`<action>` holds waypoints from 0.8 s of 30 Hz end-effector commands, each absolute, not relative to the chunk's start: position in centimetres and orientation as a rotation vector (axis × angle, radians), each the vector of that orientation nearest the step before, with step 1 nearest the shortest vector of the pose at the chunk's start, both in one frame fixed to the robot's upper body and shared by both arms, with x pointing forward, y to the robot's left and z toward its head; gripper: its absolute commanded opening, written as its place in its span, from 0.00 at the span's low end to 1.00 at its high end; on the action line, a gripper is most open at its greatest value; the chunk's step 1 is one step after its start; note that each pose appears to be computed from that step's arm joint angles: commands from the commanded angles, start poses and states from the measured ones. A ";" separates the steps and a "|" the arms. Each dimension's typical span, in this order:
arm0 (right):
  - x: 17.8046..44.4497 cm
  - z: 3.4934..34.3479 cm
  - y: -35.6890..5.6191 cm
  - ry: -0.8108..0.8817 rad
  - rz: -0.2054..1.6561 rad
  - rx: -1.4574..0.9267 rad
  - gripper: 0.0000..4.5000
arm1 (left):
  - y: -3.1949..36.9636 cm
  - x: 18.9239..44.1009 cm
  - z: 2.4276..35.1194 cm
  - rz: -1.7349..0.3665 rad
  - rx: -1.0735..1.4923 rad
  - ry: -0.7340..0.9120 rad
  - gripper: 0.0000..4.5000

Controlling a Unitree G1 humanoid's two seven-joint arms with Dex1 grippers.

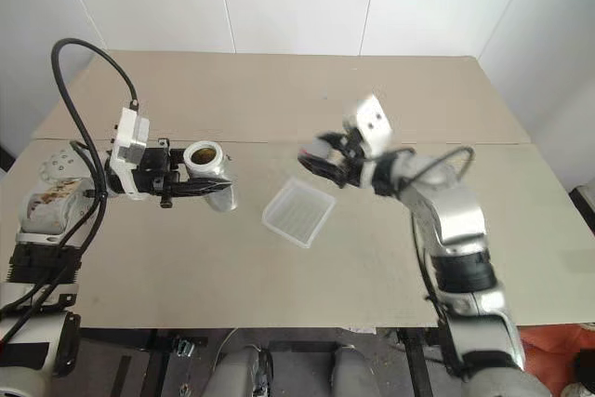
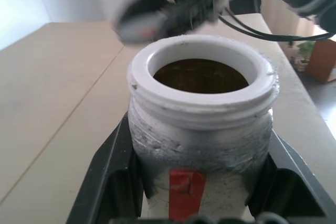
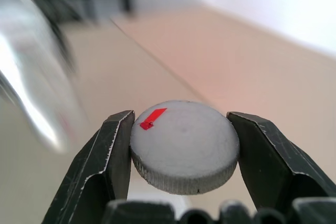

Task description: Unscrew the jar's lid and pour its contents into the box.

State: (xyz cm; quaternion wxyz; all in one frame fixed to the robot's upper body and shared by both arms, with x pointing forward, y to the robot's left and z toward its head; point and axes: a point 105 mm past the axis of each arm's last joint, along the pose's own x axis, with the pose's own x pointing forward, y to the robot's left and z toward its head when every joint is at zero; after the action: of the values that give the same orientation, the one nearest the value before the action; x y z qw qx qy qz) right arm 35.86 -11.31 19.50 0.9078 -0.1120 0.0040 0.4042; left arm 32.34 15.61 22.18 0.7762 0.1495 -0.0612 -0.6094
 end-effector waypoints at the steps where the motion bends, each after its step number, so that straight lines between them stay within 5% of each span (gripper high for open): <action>1: 36.2 17.9 -15.7 0.003 0.599 -0.197 0.61 | 15.5 33.0 23.2 -1.259 0.337 -0.190 0.45; 5: 36.4 13.3 -17.6 0.134 0.472 -0.179 0.61 | 14.8 33.5 23.2 -1.236 0.337 -0.206 0.45; 6: 36.4 12.7 -17.6 0.157 0.469 -0.197 0.77 | 14.7 33.7 23.2 -1.234 0.342 -0.213 0.45; 10: 36.1 12.6 -17.4 0.179 0.510 -0.252 1.00 | 13.9 34.6 23.5 -1.180 0.382 -0.251 0.45; 17: 33.2 18.7 -14.5 0.205 0.837 -0.202 1.00 | 11.9 36.9 22.0 -1.001 0.824 -0.344 0.45; 24: 29.3 21.4 -11.2 0.300 1.191 -0.158 1.00 | 8.5 38.5 22.2 -0.729 1.416 -0.740 0.45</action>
State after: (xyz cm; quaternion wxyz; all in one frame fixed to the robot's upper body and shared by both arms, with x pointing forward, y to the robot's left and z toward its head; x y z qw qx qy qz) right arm 30.46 -11.98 19.80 0.8378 -0.0652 0.1519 0.5204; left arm 38.53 9.68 19.56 0.7057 0.5487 -0.2361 -0.3809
